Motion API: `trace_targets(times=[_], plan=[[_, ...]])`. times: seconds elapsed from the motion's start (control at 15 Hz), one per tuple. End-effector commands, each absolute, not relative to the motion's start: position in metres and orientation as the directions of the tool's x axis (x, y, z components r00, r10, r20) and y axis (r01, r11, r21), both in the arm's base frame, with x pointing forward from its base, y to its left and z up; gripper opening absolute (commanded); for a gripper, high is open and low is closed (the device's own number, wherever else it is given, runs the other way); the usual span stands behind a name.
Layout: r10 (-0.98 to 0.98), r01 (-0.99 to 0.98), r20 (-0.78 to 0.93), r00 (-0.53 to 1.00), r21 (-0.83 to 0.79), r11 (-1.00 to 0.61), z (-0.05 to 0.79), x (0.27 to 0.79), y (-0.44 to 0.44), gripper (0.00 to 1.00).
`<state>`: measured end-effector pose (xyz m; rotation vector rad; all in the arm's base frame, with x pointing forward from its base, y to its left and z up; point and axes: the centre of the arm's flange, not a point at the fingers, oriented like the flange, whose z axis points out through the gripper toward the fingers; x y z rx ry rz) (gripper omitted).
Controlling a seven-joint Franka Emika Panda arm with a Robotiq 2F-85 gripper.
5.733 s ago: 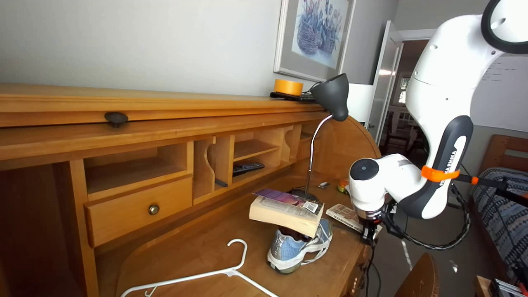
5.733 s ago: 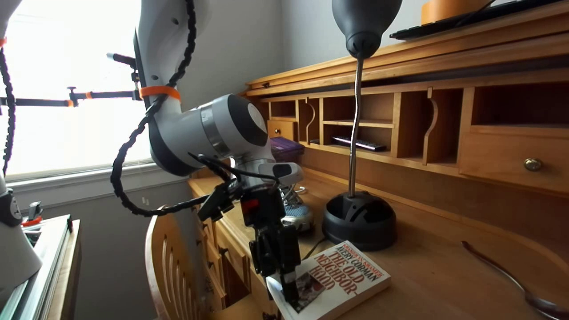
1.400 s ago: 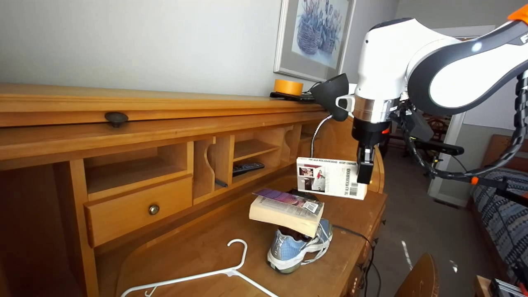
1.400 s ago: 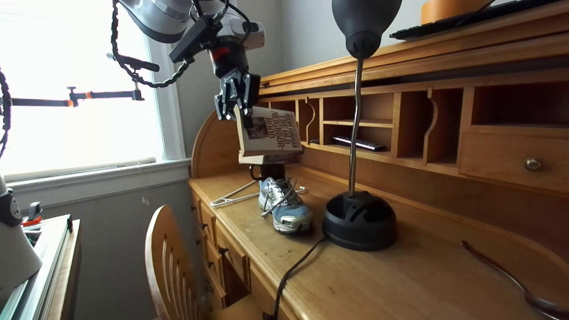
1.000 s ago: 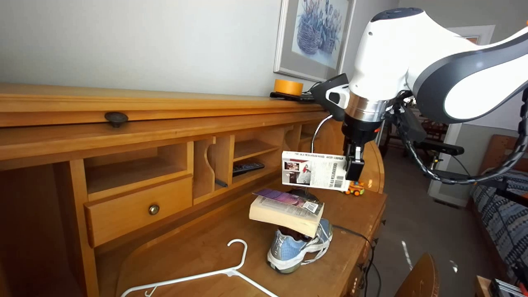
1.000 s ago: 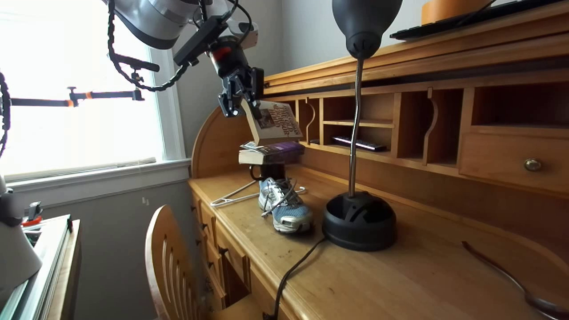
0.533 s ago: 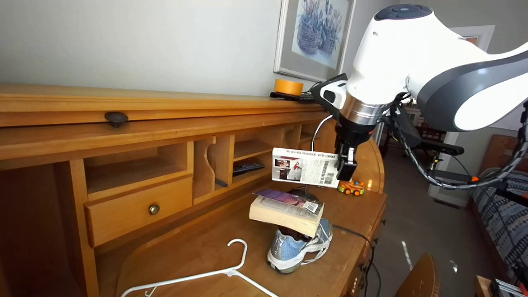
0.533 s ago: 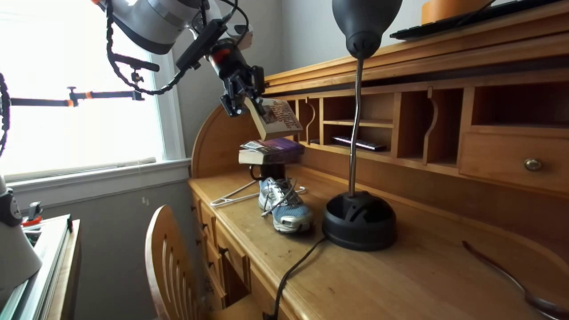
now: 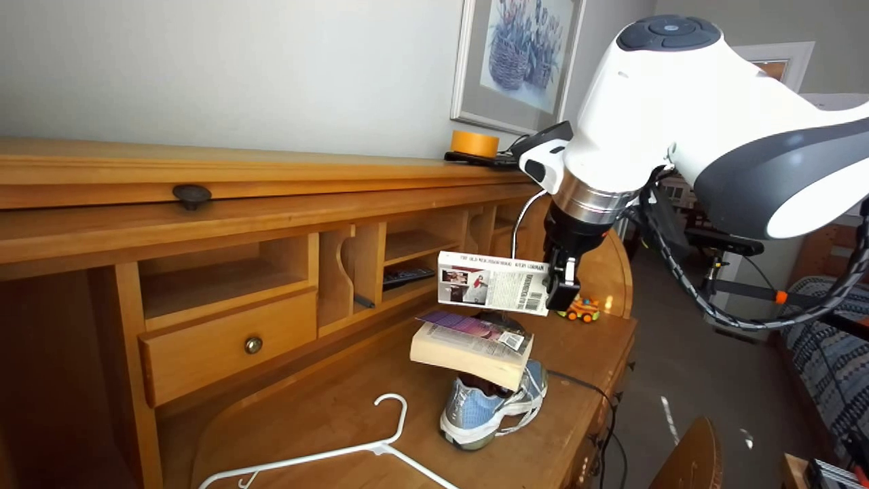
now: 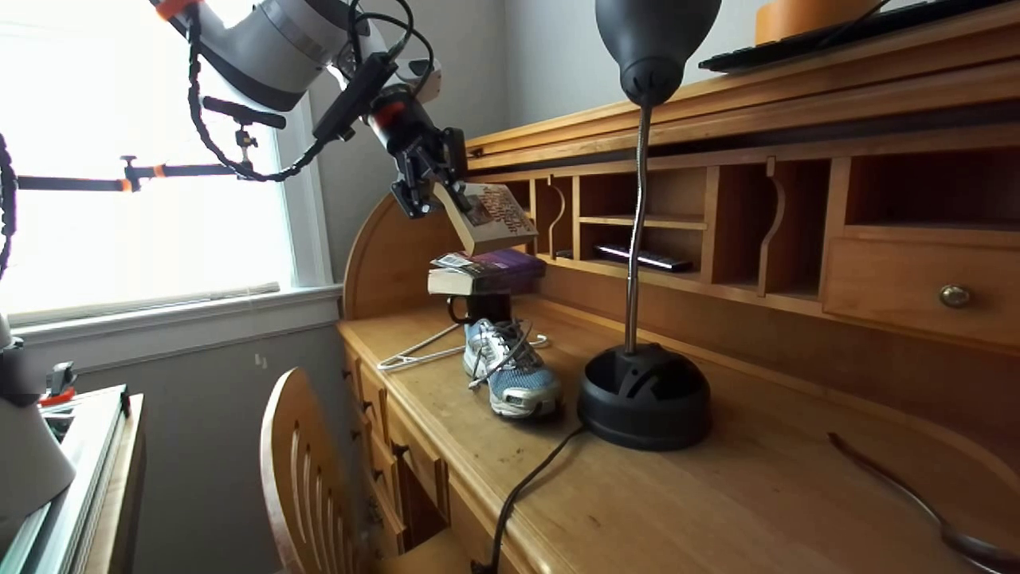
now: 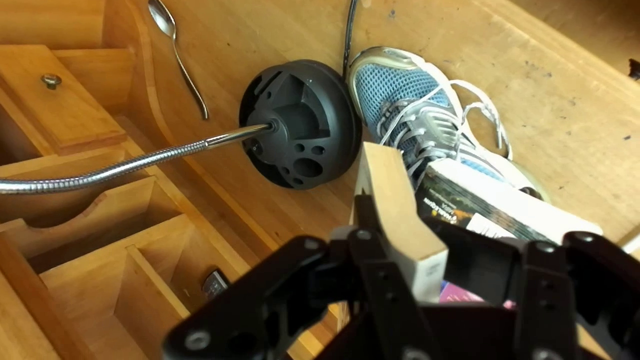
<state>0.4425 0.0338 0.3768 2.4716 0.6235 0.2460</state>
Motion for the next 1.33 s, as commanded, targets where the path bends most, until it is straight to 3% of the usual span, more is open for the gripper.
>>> trace_targets(times=[0.0, 1.27], plan=[[0.494, 0.372, 0.056, 0.868, 0.586, -0.720, 0.367, 0.438, 0.047, 0.06], [0.548, 0.408, 0.036, 0.836, 0.628, -0.662, 0.331, 0.442, 0.075, 0.06]])
